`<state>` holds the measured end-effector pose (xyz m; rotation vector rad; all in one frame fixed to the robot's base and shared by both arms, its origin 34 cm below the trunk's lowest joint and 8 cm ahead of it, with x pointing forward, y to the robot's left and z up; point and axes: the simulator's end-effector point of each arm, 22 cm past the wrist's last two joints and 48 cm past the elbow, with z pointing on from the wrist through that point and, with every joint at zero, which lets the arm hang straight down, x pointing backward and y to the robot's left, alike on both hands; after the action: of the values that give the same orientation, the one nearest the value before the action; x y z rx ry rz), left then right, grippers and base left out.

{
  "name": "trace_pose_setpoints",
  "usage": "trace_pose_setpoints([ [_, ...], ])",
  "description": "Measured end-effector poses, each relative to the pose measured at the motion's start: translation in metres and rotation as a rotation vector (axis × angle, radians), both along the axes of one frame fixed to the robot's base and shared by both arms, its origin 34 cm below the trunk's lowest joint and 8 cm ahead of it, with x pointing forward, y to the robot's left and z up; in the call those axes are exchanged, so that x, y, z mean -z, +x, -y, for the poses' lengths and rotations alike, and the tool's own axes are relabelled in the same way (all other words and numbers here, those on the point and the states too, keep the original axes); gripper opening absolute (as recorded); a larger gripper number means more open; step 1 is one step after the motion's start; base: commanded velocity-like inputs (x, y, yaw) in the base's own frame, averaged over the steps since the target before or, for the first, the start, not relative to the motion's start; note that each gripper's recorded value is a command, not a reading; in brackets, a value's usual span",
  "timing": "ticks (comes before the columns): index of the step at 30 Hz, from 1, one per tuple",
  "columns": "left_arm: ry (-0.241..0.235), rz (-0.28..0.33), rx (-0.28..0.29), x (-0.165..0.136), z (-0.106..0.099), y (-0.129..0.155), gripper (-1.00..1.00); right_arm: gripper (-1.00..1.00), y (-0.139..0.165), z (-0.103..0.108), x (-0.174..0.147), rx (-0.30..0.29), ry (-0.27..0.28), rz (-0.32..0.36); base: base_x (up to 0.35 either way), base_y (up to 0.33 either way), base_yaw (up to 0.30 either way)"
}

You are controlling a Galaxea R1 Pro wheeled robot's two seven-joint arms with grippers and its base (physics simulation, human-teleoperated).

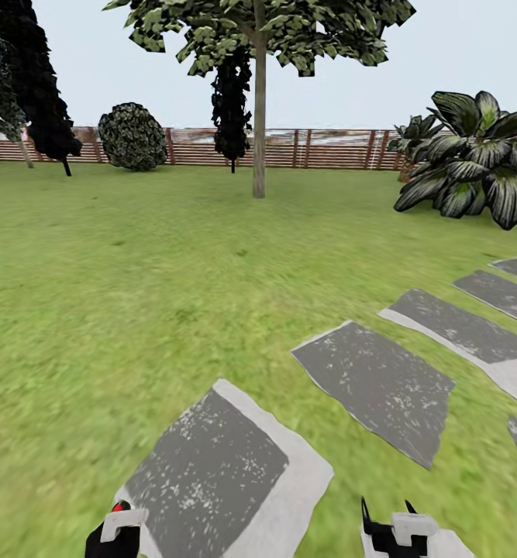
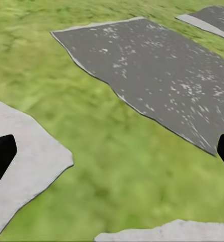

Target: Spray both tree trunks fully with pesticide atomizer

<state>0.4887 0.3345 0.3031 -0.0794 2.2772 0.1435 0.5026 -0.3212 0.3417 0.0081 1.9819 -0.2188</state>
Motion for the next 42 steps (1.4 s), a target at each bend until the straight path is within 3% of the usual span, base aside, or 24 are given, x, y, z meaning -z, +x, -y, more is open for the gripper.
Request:
trace_pose_setpoints([
  [42, 0.000, 0.000, 0.001, 0.0000, 0.0000, 0.0000, -1.00, 1.00, 0.0000, -0.0001, 0.0000, 0.000, 0.000, 0.000, 0.339, 0.000, 0.000],
])
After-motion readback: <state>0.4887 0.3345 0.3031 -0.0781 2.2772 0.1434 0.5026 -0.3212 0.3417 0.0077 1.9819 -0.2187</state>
